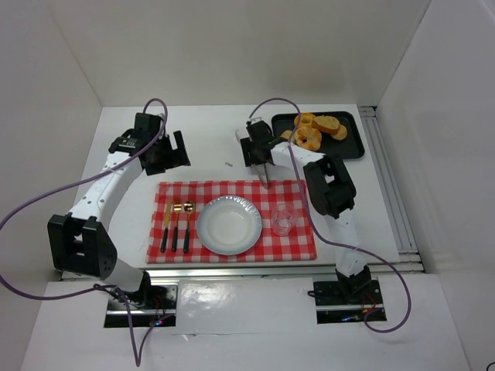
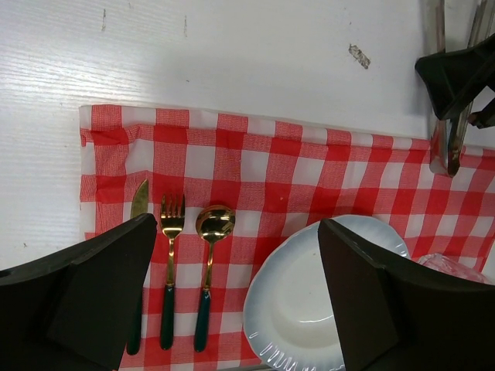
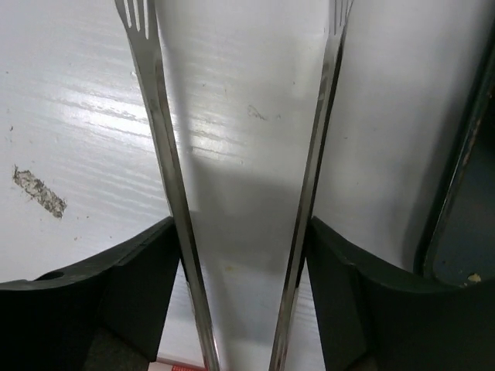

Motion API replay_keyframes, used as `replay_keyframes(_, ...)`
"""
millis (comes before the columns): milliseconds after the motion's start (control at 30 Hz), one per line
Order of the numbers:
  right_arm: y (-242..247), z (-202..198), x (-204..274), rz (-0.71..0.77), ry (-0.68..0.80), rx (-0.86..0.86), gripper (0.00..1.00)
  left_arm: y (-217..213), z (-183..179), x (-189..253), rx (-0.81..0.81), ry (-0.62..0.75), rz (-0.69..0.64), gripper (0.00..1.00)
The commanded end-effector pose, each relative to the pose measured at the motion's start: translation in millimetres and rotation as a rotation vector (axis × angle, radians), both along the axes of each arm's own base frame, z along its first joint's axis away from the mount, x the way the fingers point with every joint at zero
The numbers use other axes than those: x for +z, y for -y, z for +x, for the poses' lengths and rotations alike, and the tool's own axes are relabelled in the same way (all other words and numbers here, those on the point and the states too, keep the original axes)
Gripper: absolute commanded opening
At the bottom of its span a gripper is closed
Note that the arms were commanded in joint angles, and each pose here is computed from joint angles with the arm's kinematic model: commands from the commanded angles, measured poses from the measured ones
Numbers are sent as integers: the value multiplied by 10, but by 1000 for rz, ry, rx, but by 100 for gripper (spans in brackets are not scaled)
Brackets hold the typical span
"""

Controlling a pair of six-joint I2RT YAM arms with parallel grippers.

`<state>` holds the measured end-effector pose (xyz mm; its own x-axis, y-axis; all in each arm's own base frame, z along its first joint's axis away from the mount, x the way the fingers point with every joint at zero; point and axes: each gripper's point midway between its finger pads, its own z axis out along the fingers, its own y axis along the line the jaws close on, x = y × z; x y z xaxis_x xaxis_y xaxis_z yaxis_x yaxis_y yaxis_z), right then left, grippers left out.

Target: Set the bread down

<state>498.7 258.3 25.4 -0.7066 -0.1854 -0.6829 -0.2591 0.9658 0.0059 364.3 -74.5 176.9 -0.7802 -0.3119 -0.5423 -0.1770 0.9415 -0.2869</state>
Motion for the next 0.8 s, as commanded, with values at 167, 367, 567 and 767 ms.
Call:
replay_keyframes(167, -114, 6, 98, -37, 69, -26, 96, 0, 35, 206, -4, 53, -5, 99)
replay_keyframes(367, 13, -196, 19, -62, 52, -53, 95, 11, 23, 240, -17, 63, -7, 99)
replay_keyframes(567, -15, -379, -106, -57, 24, -100, 91, 31, 34, 277, -24, 71, -16, 99)
replay_keyframes(767, 117, -451, -195, -73, 21, -165, 98, 30, 26, 310, -24, 80, -18, 99)
